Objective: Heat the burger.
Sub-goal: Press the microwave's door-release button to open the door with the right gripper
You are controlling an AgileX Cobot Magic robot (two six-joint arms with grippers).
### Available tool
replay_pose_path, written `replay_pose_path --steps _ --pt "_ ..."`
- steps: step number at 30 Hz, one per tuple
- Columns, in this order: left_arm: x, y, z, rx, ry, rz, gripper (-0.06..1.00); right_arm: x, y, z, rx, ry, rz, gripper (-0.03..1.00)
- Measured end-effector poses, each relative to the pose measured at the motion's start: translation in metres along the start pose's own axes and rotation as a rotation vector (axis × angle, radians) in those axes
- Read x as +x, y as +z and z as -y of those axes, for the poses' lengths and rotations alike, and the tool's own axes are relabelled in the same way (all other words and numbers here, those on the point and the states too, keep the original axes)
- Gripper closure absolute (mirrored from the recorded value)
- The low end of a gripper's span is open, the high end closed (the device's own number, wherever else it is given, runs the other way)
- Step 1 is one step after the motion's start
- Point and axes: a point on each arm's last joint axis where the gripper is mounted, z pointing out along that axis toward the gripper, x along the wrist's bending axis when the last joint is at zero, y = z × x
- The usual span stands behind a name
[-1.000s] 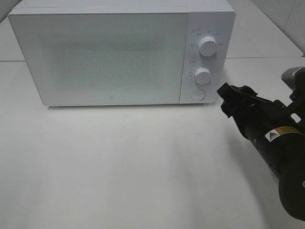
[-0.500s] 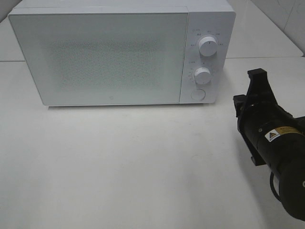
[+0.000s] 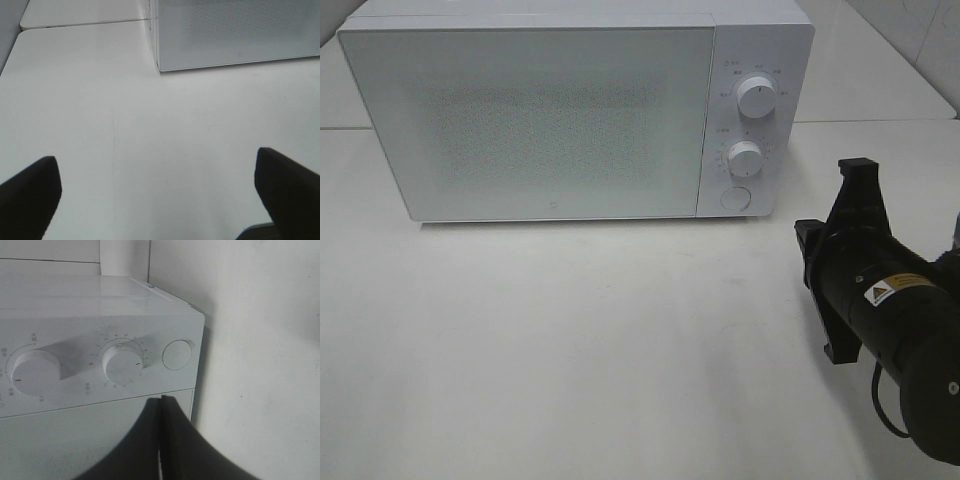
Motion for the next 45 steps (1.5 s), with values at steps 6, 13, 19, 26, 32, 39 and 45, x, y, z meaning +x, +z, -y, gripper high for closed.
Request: replay_pose_path --steps 6,13,19,26,32,39,45 --pt "0.0 0.0 0.0 0.0 0.0 0.0 -0.03 -0.005 0.008 0.008 0.013 -0.027 0.018 0.95" --pt "0.0 0.0 0.0 0.0 0.0 0.0 -0.03 -0.008 0.017 0.019 0.046 -0.032 0.017 0.95" --pt "0.0 0.0 0.0 0.0 0.0 0.0 -0.03 -0.005 0.027 0.026 0.081 -0.022 0.011 0.95" --pt "0.0 0.0 0.0 0.0 0.0 0.0 -0.03 0.001 0.049 0.025 0.058 0.003 0.009 0.95" --pt "0.0 0.0 0.0 0.0 0.0 0.0 -0.03 -0.005 0.067 0.037 0.052 0.003 0.024 0.95" --pt "0.0 0.0 0.0 0.0 0.0 0.0 -0.03 -0.006 0.085 0.043 0.035 0.021 0.037 0.95" --pt "0.0 0.0 0.0 0.0 0.0 0.0 -0.03 -0.009 0.1 0.036 0.0 0.036 0.065 0.95"
